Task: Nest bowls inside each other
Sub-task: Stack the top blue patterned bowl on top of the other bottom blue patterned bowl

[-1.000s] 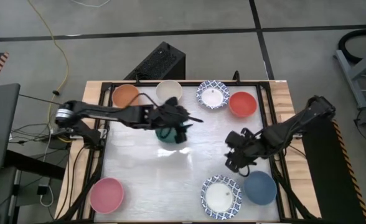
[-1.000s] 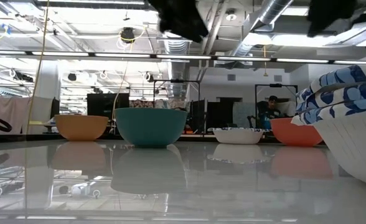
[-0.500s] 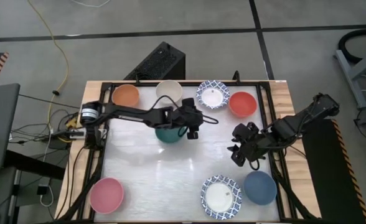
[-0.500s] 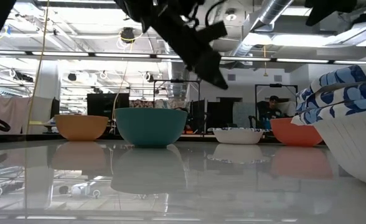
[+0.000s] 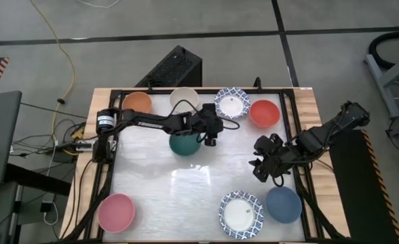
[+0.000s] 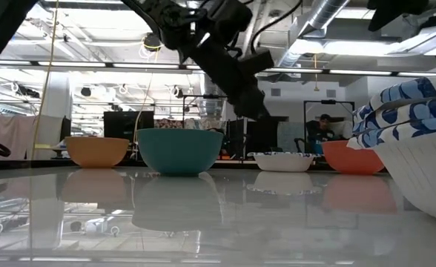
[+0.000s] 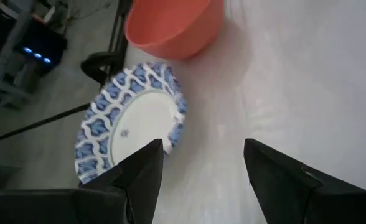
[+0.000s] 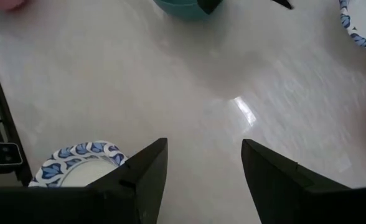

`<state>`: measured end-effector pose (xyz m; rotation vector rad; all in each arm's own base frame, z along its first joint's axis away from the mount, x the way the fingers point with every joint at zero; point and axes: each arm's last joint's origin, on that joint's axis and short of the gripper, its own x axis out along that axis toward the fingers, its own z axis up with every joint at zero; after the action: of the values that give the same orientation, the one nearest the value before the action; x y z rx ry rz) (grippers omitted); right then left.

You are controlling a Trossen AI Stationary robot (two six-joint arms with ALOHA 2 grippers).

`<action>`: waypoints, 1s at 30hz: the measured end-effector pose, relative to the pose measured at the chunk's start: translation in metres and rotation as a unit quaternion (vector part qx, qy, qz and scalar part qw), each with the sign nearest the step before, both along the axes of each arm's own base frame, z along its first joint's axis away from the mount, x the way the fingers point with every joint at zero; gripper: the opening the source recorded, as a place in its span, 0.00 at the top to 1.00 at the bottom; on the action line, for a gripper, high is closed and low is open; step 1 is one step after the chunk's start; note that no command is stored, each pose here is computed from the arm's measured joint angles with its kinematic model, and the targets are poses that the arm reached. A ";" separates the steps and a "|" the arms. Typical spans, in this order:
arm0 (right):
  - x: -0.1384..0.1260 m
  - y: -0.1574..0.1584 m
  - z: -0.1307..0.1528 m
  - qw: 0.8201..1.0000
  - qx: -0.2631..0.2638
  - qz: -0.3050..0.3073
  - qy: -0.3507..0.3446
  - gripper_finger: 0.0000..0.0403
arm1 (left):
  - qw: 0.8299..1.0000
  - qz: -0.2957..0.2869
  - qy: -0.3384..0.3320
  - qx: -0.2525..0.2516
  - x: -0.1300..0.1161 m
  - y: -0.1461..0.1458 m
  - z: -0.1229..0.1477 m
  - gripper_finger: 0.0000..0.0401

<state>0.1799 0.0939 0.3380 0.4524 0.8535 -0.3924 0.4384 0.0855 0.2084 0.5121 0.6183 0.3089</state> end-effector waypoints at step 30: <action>0.028 -0.163 -0.002 0.979 -0.143 -0.119 0.084 0.44 | 0.986 0.086 -0.070 -0.121 -0.100 0.007 0.235 0.48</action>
<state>0.2075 -0.0687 0.3361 0.2567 0.8915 -0.7719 0.3381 0.0926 0.4436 0.2023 0.5548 0.4231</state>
